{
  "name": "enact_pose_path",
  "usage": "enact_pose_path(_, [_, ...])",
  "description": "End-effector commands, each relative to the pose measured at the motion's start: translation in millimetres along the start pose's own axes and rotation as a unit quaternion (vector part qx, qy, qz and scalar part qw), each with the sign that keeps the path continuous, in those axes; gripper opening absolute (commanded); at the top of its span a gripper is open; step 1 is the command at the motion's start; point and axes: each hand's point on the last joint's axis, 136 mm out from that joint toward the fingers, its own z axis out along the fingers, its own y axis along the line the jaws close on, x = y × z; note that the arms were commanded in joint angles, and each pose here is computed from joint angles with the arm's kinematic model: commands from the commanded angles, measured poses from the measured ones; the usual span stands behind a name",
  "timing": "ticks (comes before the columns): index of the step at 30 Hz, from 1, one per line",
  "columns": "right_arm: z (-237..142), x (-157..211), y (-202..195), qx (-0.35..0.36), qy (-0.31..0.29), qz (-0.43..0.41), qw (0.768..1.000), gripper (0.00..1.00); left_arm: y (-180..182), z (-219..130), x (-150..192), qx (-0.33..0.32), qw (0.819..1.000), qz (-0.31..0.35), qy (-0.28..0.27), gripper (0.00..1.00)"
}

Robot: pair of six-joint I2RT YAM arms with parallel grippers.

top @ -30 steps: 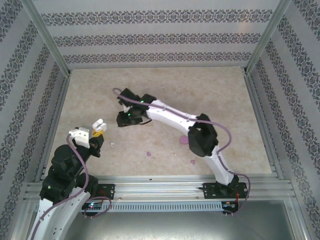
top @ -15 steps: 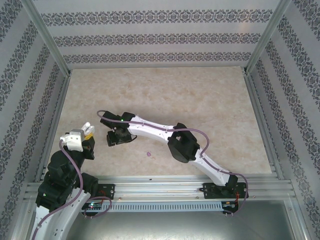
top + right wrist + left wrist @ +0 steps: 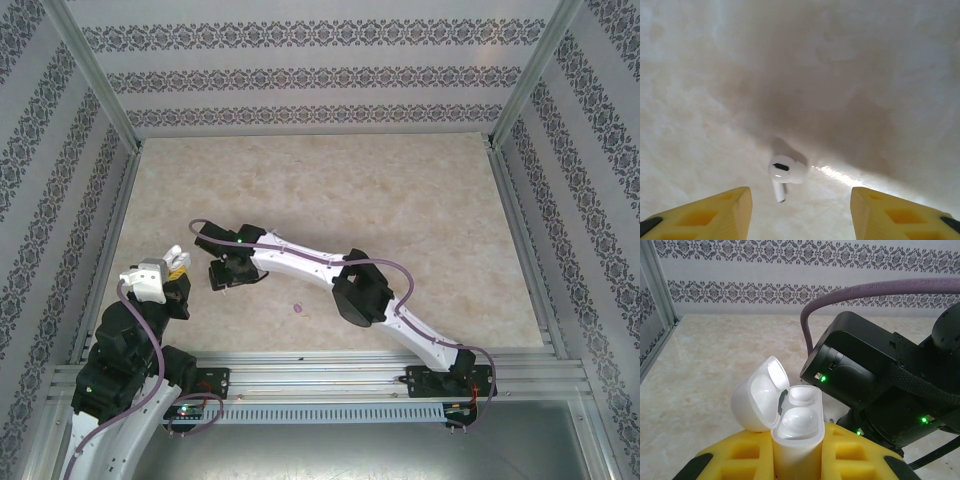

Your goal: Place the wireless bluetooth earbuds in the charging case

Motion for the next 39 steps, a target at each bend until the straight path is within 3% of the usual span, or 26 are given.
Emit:
enact_pose_path(1, [10.2,6.9,0.6,0.013,0.009,-0.008,1.000,0.54,1.4,-0.9,3.5,-0.002,1.000,-0.009,0.004,0.00])
enact_pose_path(15, [37.2,19.1,-10.9,0.041,0.032,-0.014,0.999,0.51,-0.8,0.7,7.9,0.003,1.000,-0.013,0.012,0.00])
enact_pose_path(26, [17.9,20.2,-30.4,0.047,0.031,-0.017,0.998,0.26,-14.4,10.7,16.2,0.037,0.999,-0.013,0.029,0.00])
enact_pose_path(32, [2.3,27.2,-67.4,0.055,0.032,-0.001,0.998,0.23,-31.0,22.0,21.7,0.078,0.996,-0.025,0.041,0.00])
enact_pose_path(39, [-27.1,37.6,-136.3,0.080,0.032,0.026,0.996,0.25,-72.2,34.8,9.0,0.190,0.980,-0.052,0.000,0.00])
